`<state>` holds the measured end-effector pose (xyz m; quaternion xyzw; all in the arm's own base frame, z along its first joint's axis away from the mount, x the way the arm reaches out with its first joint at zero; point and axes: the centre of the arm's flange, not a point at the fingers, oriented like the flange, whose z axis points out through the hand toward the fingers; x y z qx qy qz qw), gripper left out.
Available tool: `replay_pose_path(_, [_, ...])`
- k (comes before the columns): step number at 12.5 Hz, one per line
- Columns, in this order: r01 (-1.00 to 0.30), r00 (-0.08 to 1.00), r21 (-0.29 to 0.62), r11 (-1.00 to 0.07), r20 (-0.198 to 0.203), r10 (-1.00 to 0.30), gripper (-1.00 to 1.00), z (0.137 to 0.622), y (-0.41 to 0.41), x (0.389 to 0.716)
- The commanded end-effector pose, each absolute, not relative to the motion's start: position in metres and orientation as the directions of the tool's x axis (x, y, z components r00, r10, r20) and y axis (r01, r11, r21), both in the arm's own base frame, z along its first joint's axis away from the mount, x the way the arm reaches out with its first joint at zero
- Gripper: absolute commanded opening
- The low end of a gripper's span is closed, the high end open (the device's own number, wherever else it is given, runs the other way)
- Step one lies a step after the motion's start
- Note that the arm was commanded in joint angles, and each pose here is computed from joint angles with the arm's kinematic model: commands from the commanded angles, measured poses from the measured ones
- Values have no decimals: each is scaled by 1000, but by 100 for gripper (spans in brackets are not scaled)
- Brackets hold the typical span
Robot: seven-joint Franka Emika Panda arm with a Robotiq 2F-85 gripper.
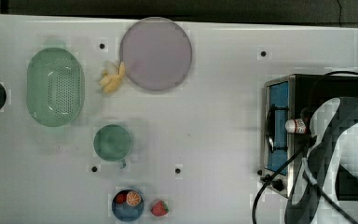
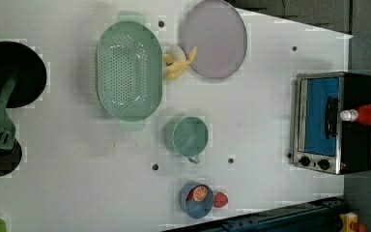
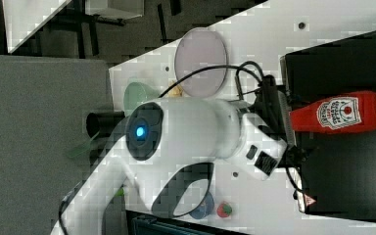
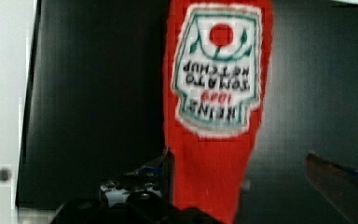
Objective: Pick Ketchup from oven and place it on table.
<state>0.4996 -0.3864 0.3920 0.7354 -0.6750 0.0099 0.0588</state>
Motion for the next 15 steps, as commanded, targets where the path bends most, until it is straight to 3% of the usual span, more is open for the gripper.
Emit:
replay_pose_path(1, [-999, -31, -12, 30, 105, -994, 100, 398, -419, 496])
replay_pose_path(3, [-999, -35, -7, 35, 119, -992, 100, 383, -422, 499])
replay_pose_path(8, [-998, -66, 12, 67, 90, -994, 100, 358, -427, 495])
replay_pose_path(9, [-998, -67, 15, 68, 88, -994, 91, 356, -427, 494])
replay_pose_path(12, [-998, -65, 10, 66, 89, -994, 24, 357, -426, 496])
replay_pose_path(15, [-998, -54, -20, 53, 110, -992, 24, 379, -427, 503])
